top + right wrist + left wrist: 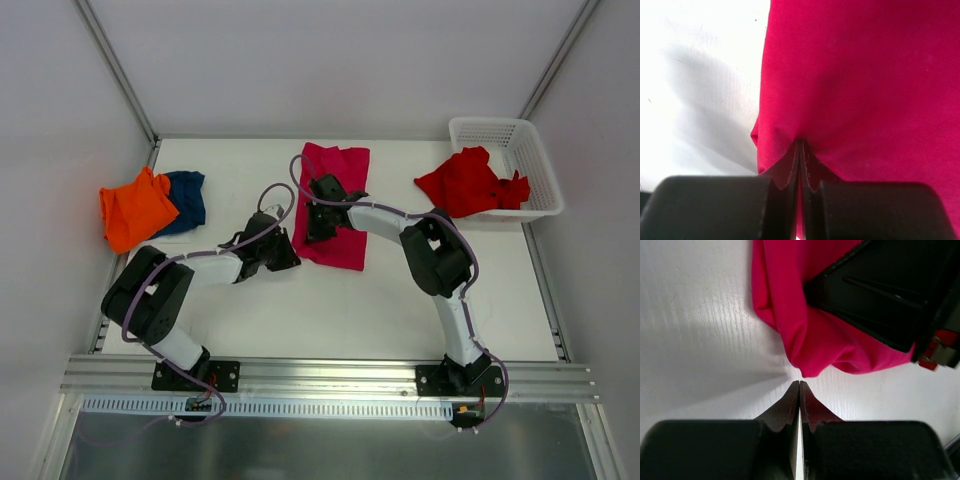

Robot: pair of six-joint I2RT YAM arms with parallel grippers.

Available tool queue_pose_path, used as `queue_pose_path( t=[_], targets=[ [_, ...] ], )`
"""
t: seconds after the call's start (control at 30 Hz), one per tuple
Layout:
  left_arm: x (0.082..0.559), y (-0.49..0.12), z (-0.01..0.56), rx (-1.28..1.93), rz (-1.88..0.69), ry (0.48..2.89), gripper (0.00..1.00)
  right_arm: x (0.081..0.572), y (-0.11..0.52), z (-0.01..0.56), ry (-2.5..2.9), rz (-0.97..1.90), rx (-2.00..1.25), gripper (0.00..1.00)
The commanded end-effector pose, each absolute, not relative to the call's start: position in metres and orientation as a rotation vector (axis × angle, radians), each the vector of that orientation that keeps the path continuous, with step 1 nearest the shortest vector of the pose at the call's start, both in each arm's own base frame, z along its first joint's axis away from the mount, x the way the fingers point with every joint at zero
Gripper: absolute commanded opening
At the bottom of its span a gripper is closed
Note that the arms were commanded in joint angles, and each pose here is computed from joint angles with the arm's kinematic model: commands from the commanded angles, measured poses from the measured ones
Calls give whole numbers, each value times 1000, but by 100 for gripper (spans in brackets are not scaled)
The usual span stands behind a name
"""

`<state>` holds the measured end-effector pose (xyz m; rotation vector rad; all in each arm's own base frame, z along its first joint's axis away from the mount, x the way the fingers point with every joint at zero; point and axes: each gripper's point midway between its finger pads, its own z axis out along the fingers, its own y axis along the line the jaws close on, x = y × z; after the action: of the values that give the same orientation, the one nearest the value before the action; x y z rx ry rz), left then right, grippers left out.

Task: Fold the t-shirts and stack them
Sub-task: Fold the tshirt

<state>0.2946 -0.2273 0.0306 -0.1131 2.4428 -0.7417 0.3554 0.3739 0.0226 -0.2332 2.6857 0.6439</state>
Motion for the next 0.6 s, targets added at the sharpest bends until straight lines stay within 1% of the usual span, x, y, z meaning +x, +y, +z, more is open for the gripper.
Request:
queue_pose_path(
  t=[0.0,0.13,0.33,0.57],
  targets=[
    [307,-236,32,-104,-729,2435,0,342,364,-7,2775,544,-232,1],
    [315,-241,23,-103,-717,2456,0,341,362,-6,2774,532,-234,0],
    [336,-245,29,-89,-677,2437,0,336,353,-9,2784,495,-250,1],
    [357,-249,66,-45,-649,2363,0,333,346,-10,2793,457,-261,1]
  ],
)
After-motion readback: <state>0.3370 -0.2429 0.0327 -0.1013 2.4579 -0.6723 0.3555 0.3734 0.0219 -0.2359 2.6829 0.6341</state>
